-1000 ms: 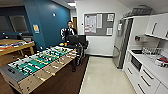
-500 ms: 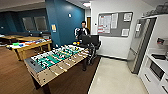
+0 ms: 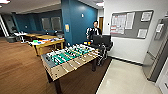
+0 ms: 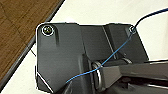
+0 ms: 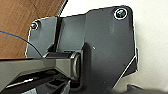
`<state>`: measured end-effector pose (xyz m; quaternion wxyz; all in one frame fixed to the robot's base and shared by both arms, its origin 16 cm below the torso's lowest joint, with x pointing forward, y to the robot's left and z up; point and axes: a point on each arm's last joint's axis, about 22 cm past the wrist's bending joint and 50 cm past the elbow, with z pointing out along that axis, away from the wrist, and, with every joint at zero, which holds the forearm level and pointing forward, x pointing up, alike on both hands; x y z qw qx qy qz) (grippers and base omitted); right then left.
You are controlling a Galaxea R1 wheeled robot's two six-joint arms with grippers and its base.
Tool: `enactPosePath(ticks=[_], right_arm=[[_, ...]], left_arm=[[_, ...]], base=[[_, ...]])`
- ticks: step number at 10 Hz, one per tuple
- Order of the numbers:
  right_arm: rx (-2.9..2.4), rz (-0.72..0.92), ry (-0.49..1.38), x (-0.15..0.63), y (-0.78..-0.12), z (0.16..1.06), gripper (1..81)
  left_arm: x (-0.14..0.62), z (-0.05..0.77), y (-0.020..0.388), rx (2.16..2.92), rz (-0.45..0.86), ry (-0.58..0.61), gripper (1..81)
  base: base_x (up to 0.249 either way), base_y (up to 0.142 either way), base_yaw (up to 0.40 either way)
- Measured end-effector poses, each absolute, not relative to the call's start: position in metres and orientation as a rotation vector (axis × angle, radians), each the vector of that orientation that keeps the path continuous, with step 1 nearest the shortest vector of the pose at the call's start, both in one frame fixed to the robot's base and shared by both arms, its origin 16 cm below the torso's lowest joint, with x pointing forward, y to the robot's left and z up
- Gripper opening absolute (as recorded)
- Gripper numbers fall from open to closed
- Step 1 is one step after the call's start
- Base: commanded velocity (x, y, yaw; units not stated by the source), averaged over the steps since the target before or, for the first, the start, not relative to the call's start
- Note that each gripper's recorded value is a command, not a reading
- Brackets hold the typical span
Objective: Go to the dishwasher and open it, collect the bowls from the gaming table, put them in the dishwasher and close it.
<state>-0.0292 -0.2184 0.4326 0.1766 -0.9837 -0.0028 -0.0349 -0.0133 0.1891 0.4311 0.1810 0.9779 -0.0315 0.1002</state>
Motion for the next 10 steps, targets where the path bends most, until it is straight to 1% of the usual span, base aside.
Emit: enactPosePath(ticks=[9,10], right_arm=[[-2.788,-0.100,-0.022,-0.0294,-0.2167,0.4315,81.1],[-2.790,-0.099,-0.025,-0.0295,-0.2178,0.4313,81.1]], left_arm=[[-0.0149,0.4307,0.1923,2.767,0.279,-0.082,81.1],[-0.0180,0.4310,0.1876,2.762,0.276,-0.081,81.1]], base=[[0.000,0.000,0.368],[0.000,0.000,0.368]])
